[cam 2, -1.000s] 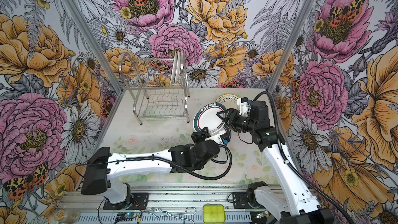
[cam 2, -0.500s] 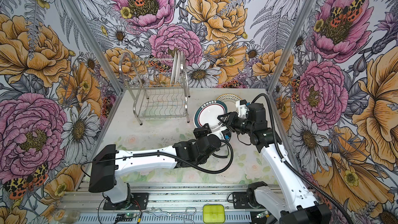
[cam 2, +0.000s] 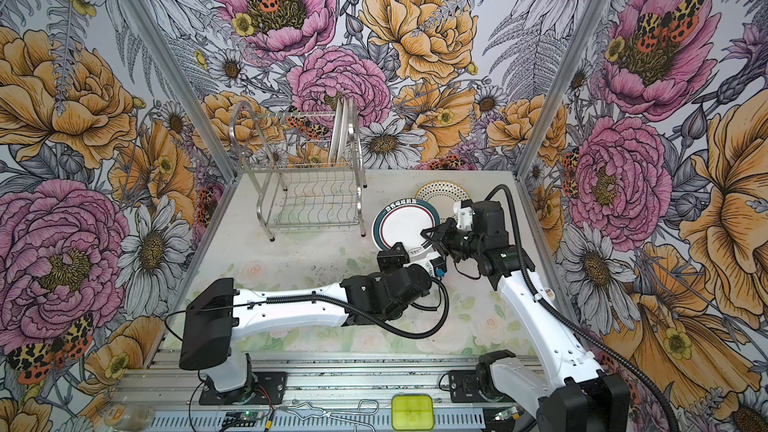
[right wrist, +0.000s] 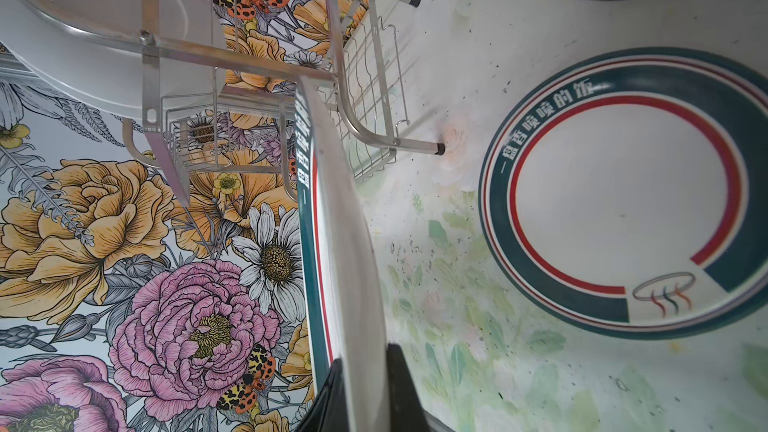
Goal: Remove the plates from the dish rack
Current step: 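Grasp the white plate's rim with the right gripper while the left releases it, then lower the white plate onto the stack with the right gripper while the left withdraws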
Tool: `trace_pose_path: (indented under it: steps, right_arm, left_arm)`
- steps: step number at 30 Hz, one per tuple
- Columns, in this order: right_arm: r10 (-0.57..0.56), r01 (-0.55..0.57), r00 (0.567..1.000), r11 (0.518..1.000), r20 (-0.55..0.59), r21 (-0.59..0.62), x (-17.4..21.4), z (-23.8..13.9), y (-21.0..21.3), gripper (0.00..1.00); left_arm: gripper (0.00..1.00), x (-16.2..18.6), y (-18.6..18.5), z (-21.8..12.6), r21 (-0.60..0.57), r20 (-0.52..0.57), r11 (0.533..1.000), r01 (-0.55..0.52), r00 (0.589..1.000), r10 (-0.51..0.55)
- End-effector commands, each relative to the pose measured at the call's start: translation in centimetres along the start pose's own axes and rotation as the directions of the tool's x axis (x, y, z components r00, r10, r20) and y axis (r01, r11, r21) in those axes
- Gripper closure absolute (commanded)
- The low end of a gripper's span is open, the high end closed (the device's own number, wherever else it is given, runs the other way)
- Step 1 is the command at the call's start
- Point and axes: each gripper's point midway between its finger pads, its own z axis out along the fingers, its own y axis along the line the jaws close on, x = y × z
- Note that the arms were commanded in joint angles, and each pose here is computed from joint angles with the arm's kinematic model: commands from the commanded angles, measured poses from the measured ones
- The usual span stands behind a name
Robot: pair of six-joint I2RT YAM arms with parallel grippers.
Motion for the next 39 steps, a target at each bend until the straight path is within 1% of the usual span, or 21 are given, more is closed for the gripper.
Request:
trace_pose_path:
  steps: [1, 3, 6, 8, 10, 12, 14, 16, 17, 18, 19, 20, 22, 23, 24, 28, 30, 33, 36, 39]
  right_arm:
    - [-0.122, 0.126, 0.989, 0.991, 0.081, -0.045, -1.7, -0.4, 1.5, 1.0]
    - [-0.116, 0.119, 0.989, 0.992, 0.09, -0.031, -2.0, -0.4, 1.1, 1.0]
    - [-0.111, 0.113, 0.988, 0.994, 0.109, -0.01, -2.9, -0.4, 0.5, 1.0]
    - [-0.11, 0.11, 0.986, 0.994, 0.125, 0.004, -3.6, -0.4, 0.2, 1.0]
    - [-0.11, 0.107, 0.983, 0.994, 0.145, 0.027, -4.6, -0.4, -0.3, 1.0]
    - [-0.106, 0.099, 0.983, 0.994, 0.153, 0.051, -5.3, -0.1, -1.1, 1.0]
    - [-0.102, 0.091, 0.983, 0.993, 0.152, 0.081, -5.7, 0.4, -2.1, 1.0]
    - [-0.091, 0.075, 0.986, 0.991, 0.143, 0.11, -5.9, 1.1, -3.3, 1.0]
    - [-0.086, 0.069, 0.987, 0.99, 0.136, 0.125, -5.9, 1.5, -3.9, 1.0]
    - [-0.086, 0.067, 0.988, 0.987, 0.131, 0.145, -5.9, 1.8, -4.6, 1.0]
    - [-0.087, 0.066, 0.988, 0.985, 0.126, 0.158, -5.9, 2.1, -5.1, 1.0]
    - [-0.08, 0.058, 0.99, 0.983, 0.117, 0.173, -5.8, 2.4, -5.8, 1.0]
    - [-0.067, 0.045, 0.992, 0.979, 0.106, 0.197, -5.6, 2.9, -6.8, 1.0]
    - [-0.058, 0.034, 0.993, 0.976, 0.106, 0.217, -5.5, 3.1, -7.5, 1.0]
    - [-0.052, 0.026, 0.993, 0.972, 0.105, 0.233, -5.4, 3.2, -8.1, 1.0]
    - [-0.023, -0.004, 0.995, 0.96, 0.093, 0.279, -4.8, 3.8, -10.1, 1.0]
    - [-0.008, -0.016, 0.997, 0.956, 0.08, 0.293, -4.4, 4.2, -10.9, 1.0]
    - [0.01, -0.032, 0.998, 0.947, 0.07, 0.32, -4.0, 4.6, -12.0, 1.0]
    - [0.024, -0.042, 0.998, 0.939, 0.057, 0.34, -3.5, 5.0, -12.9, 1.0]
    - [0.027, -0.044, 0.998, 0.935, 0.053, 0.353, -3.3, 5.2, -13.3, 1.0]
  left_arm:
    - [0.69, -2.3, 4.6, -1.0, -0.023, 0.094, 0.97, 0.242, 0.966, -0.239]
    - [0.53, -2.0, 4.6, -1.0, -0.015, 0.086, 0.971, 0.24, 0.967, -0.238]
    - [0.36, -1.4, 4.8, -1.2, -0.015, 0.076, 0.971, 0.237, 0.969, -0.235]
    - [0.14, -1.0, 5.2, -1.4, -0.021, 0.07, 0.97, 0.242, 0.968, -0.24]
    - [0.06, -0.6, 5.6, -1.8, -0.012, 0.071, 0.966, 0.257, 0.964, -0.256]
    - [0.03, -0.1, 6.5, -2.2, -0.003, 0.078, 0.957, 0.292, 0.954, -0.291]
    - [0.01, 0.6, 7.6, -2.6, 0.017, 0.084, 0.942, 0.334, 0.939, -0.334]
    - [0.01, 1.6, 9.3, -2.9, 0.018, 0.079, 0.914, 0.406, 0.911, -0.406]
    - [0.01, 2.3, 10.5, -2.9, 0.026, 0.067, 0.889, 0.458, 0.886, -0.458]
    - [0.01, 3.2, 12.0, -2.7, 0.027, 0.055, 0.851, 0.525, 0.849, -0.525]
    - [0.01, 3.9, 13.0, -2.6, 0.032, 0.049, 0.82, 0.572, 0.818, -0.573]
    - [0.01, 4.7, 14.1, -2.6, 0.043, 0.048, 0.78, 0.624, 0.778, -0.626]
    - [0.01, 5.7, 15.5, -2.8, 0.076, 0.065, 0.715, 0.695, 0.712, -0.699]
    - [0.01, 6.3, 16.3, -2.9, 0.087, 0.072, 0.676, 0.732, 0.672, -0.737]
    - [0.01, 6.8, 16.9, -2.9, 0.103, 0.074, 0.644, 0.758, 0.64, -0.765]
    - [0.01, 9.6, 20.1, -2.8, 0.085, 0.089, 0.509, 0.856, 0.502, -0.86]
    - [0.01, 11.5, 21.6, -2.4, 0.062, 0.089, 0.424, 0.903, 0.418, -0.904]
    - [0.01, 13.5, 23.1, -1.9, 0.081, 0.088, 0.324, 0.943, 0.317, -0.944]
    - [0.01, 15.1, 24.0, -1.5, 0.08, 0.08, 0.247, 0.966, 0.241, -0.967]
    - [0.01, 16.0, 24.2, -0.8, 0.097, 0.062, 0.207, 0.974, 0.202, -0.977]
